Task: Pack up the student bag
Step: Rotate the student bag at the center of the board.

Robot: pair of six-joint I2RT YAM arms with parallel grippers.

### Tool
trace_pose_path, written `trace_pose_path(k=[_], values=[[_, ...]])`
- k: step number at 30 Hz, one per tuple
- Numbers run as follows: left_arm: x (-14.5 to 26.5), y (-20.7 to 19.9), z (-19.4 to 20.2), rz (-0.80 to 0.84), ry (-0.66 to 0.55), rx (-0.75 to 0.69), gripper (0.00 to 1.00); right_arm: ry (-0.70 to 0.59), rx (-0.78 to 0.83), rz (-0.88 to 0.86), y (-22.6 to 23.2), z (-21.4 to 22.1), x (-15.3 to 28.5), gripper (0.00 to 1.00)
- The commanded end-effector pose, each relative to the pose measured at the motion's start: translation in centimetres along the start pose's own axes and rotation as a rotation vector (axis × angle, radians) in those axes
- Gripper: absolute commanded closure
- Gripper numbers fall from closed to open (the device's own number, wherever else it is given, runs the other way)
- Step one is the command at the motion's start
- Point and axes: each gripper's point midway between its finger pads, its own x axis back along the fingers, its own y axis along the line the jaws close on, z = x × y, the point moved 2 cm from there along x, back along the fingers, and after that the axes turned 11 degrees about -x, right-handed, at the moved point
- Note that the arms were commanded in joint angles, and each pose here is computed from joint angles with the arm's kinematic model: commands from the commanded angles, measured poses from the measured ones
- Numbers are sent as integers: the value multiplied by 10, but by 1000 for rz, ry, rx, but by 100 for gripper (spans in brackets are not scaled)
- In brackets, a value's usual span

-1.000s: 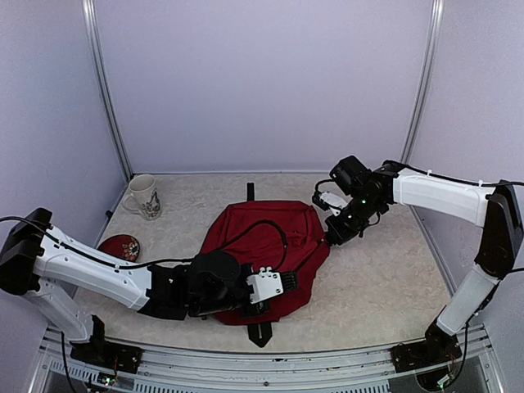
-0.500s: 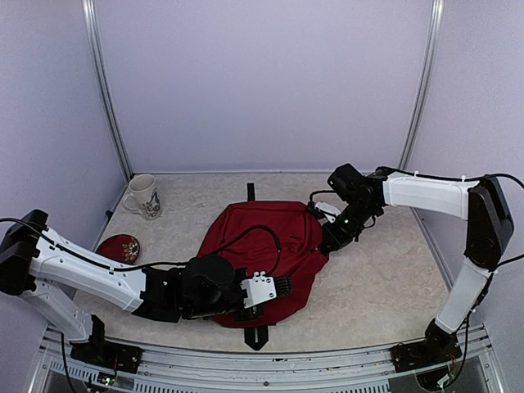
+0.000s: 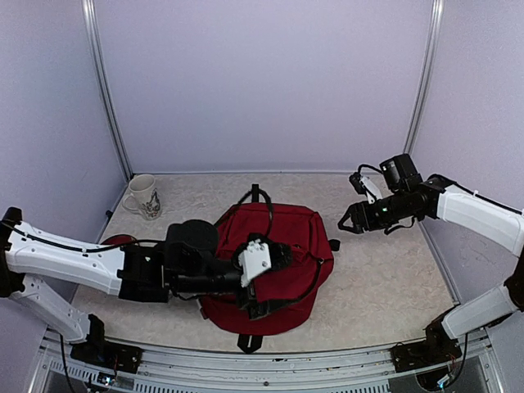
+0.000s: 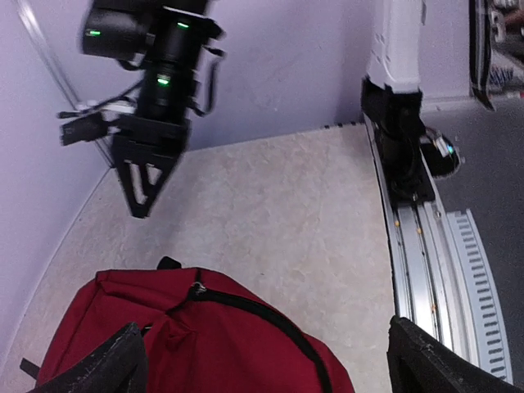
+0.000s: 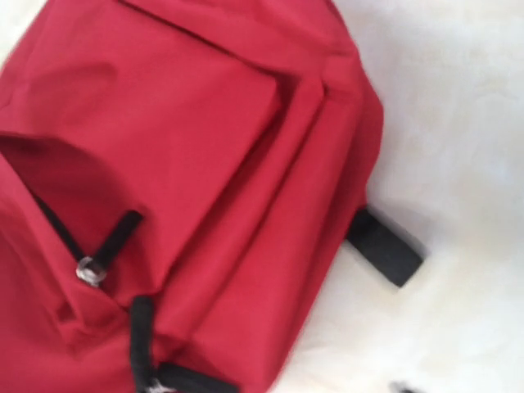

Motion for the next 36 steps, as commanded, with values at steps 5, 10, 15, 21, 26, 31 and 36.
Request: trace_pose_path(k=[5, 10, 15, 21, 26, 31, 36], values=[[67, 163, 107, -437, 178, 567, 8, 40, -273, -182, 22, 56, -42, 18], [95, 180, 221, -568, 403, 849, 22, 124, -350, -317, 43, 84, -66, 17], [71, 160, 240, -448, 377, 905, 20, 175, -393, -285, 29, 100, -88, 31], [45, 150, 246, -380, 406, 900, 19, 124, -412, -181, -18, 75, -94, 100], [22, 136, 222, -285, 358, 837, 23, 32, -291, -57, -65, 10, -83, 100], [-32, 86, 212, -150, 496, 675, 26, 58, -174, 134, -104, -48, -95, 100], [-84, 43, 186, 41, 426, 669, 28, 20, -123, 74, -94, -106, -110, 100]])
